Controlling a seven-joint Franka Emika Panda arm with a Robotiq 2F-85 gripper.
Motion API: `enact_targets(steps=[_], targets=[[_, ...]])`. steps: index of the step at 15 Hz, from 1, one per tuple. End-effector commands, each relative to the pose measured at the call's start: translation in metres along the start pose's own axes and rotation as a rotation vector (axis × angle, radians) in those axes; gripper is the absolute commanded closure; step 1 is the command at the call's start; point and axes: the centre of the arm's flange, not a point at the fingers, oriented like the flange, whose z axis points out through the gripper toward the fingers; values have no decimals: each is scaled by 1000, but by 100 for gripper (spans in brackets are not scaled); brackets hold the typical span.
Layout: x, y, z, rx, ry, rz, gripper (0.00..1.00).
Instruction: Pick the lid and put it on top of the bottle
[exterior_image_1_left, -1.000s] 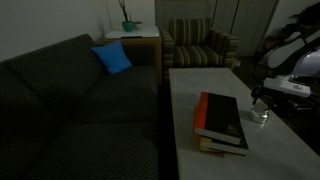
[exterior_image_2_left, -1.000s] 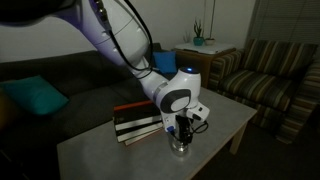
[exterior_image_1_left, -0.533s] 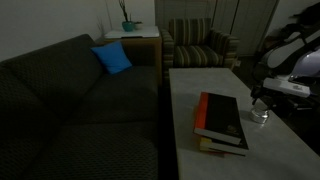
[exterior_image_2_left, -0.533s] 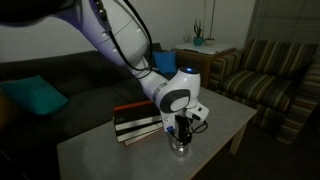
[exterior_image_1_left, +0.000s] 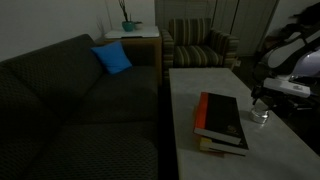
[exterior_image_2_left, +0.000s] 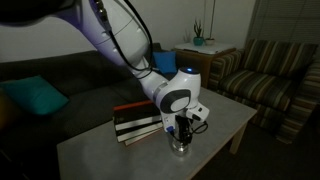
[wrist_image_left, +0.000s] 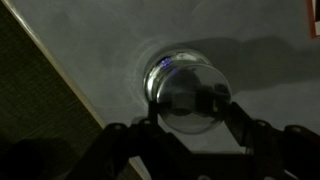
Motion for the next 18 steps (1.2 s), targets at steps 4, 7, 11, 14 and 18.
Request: enact_targets(steps=[4, 7, 11, 14, 18], targets=[[35, -12, 47, 3, -5, 57, 57], [36, -11, 47, -2, -7, 76, 57], [37, -9, 47, -8, -3, 106, 57], [37, -10, 47, -11, -5, 112, 57], [38, -13, 49, -10, -14, 105, 57]])
